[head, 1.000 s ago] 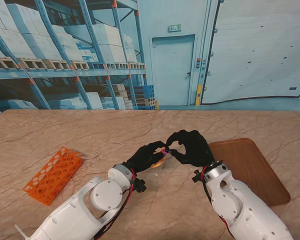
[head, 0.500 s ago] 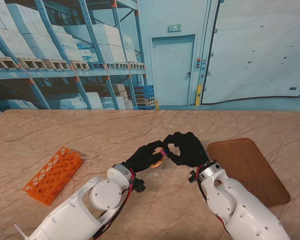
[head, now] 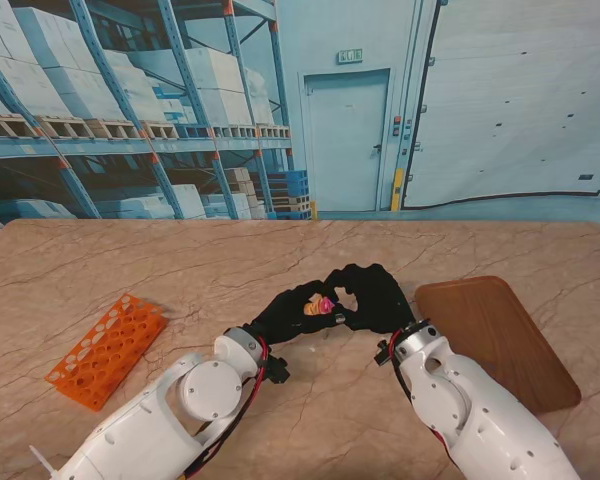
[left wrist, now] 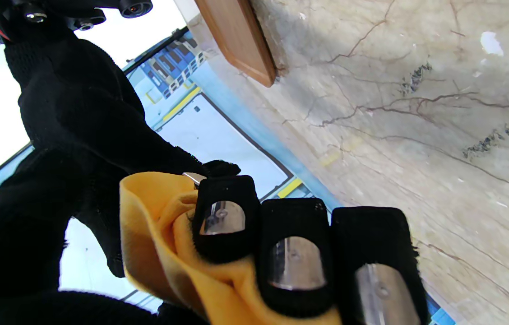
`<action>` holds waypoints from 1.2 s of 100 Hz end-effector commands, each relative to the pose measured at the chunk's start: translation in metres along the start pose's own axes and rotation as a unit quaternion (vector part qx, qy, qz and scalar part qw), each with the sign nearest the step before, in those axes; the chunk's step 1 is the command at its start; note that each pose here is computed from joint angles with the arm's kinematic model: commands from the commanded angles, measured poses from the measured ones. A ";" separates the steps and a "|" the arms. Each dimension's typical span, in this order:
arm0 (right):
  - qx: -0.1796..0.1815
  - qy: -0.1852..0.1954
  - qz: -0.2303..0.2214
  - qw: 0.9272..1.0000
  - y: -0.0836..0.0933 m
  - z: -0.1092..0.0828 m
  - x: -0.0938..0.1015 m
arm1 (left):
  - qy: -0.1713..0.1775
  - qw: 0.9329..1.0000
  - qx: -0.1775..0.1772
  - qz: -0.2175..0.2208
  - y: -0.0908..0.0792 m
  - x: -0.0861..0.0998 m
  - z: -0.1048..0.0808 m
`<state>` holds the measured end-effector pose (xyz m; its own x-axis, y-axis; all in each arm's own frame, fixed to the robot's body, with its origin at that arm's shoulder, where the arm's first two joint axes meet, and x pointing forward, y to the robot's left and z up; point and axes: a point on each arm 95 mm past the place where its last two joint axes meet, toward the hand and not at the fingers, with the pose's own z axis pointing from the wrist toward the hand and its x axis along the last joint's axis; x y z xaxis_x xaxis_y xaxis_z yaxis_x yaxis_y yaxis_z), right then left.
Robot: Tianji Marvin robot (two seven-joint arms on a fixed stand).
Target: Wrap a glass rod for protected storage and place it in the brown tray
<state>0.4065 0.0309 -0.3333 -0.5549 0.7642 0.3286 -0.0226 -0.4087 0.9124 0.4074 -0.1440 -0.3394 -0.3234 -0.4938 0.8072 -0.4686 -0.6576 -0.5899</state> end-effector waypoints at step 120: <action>-0.038 -0.013 0.014 0.999 0.016 -0.010 0.002 | -0.005 0.999 -0.002 -0.037 0.004 0.007 -0.001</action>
<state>0.3993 0.0170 -0.3213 -0.5390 0.7699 0.3416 -0.0716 -0.4460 0.8922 0.4044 -0.1466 -0.3362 -0.2807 -0.4609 0.8419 -0.4893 -0.6859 -0.5387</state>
